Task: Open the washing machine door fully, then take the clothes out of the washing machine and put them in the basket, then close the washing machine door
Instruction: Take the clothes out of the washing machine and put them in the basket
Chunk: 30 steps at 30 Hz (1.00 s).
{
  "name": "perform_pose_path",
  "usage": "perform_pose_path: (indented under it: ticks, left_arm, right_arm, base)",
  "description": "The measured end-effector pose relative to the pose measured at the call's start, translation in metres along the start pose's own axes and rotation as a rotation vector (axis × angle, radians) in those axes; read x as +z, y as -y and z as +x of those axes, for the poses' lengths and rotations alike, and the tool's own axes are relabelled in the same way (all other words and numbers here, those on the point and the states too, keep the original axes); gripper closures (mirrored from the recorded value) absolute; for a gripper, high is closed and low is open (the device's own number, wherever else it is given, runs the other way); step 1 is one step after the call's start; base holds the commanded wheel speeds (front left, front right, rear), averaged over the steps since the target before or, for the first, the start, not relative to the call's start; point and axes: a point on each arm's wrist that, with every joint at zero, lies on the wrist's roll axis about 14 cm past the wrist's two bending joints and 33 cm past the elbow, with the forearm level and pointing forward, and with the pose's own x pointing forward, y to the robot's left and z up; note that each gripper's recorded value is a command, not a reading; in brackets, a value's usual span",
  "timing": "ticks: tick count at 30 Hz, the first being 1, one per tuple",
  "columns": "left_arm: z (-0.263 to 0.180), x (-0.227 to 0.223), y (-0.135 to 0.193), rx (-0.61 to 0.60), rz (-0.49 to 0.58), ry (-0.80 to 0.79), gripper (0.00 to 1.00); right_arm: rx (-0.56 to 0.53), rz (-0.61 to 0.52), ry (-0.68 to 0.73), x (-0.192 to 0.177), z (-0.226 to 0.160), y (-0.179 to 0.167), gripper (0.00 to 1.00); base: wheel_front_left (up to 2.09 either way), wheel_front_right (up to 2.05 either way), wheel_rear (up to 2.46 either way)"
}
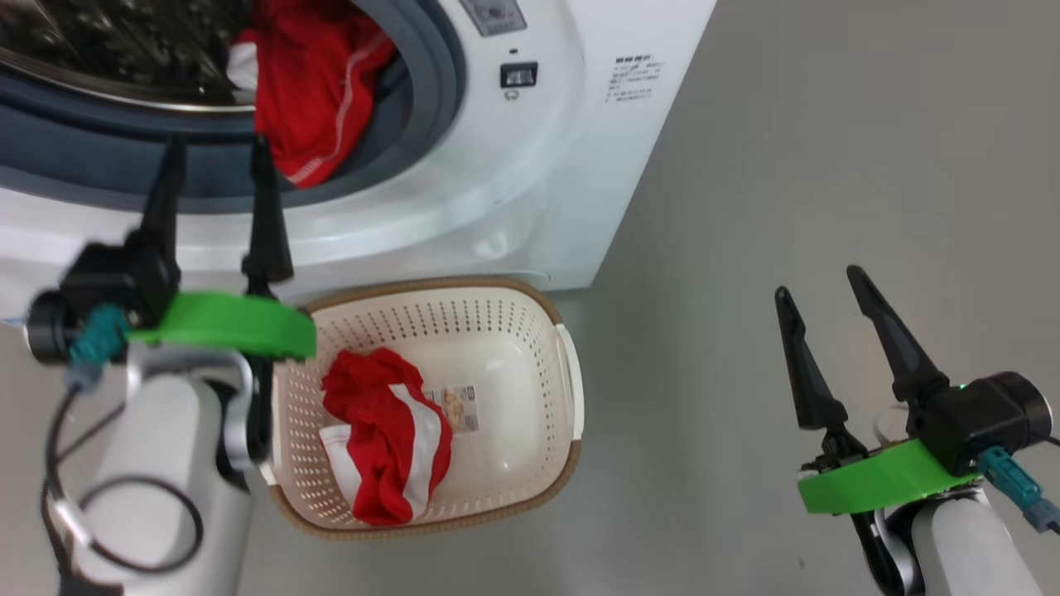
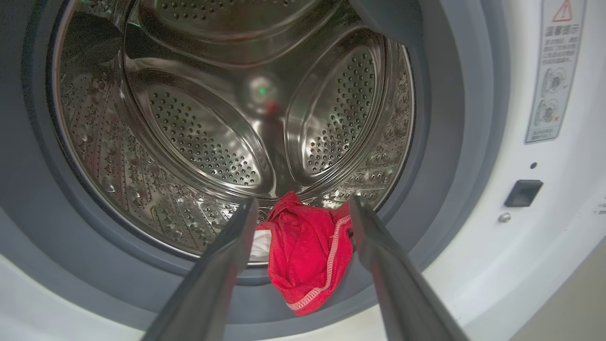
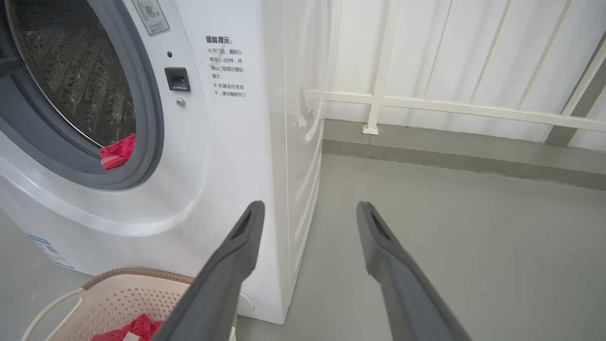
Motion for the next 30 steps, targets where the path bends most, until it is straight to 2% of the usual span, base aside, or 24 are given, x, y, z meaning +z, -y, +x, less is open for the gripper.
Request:
perform_pose_path:
  ticks: [16,22,30]
  left_arm:
    - [0.087,-0.047,-0.008,-0.011,-0.08,-0.157,0.0]
    - [0.098,-0.077,-0.004,-0.024,-0.131,-0.304,0.0]
    - [0.098,-0.104,-0.002,-0.044,-0.131,-0.482,0.0]
  right_arm:
    - [-0.001,0.006,-0.057,-0.031,0.028,0.005,0.0]
    - [-0.007,0.017,-0.071,-0.038,0.032,0.007,0.0]
    - [-0.011,0.026,-0.076,-0.039,0.032,0.009,0.0]
  base:
    - [0.0,0.0,0.0]
    - [0.0,0.0,0.0]
    - [0.0,0.0,0.0]
